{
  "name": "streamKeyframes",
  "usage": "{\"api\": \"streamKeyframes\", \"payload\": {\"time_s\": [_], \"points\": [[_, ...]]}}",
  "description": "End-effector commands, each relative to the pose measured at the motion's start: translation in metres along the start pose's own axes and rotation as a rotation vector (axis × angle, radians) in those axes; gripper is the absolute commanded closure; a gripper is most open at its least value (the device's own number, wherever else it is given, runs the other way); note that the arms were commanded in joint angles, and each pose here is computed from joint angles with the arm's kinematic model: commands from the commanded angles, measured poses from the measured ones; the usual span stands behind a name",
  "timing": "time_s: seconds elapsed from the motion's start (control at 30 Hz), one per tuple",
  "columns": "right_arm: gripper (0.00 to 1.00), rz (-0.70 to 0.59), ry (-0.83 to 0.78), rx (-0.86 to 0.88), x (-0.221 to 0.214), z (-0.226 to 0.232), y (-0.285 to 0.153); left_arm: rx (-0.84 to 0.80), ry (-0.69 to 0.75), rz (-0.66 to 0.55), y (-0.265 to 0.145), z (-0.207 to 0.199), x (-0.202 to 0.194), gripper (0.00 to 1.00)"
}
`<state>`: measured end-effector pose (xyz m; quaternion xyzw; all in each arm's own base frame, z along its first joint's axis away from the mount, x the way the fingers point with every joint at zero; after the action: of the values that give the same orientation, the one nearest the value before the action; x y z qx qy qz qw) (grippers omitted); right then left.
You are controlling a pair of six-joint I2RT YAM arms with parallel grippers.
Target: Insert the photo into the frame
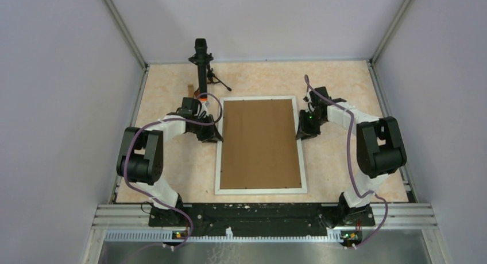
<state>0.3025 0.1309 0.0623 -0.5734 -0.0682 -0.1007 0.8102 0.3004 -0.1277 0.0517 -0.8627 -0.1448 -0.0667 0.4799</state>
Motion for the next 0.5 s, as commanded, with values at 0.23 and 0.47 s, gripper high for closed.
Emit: {"api": "streamKeyframes", "payload": {"time_s": [0.23,0.47], "points": [[0.72,-0.065,0.042,0.251,0.008,0.004,-0.012,0.318,-0.054,0.219,0.005,0.069,-0.063,1.0],[0.68,-0.069,0.063,0.266,0.009,-0.002,-0.012,0.323,-0.051,0.215,0.003,0.069,-0.064,1.0]]}}
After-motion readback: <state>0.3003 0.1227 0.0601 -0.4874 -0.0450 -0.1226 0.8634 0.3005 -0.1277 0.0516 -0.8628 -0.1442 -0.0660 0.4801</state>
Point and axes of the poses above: each gripper's point midway between its finger pads, its own y axis out along the fingers, its own z axis along the line the jaws close on, x = y × z, the point moved 3 cm from there along -y, back along the fingers, and after that the axes turned 1 degree about y, right-handed, at the moved point
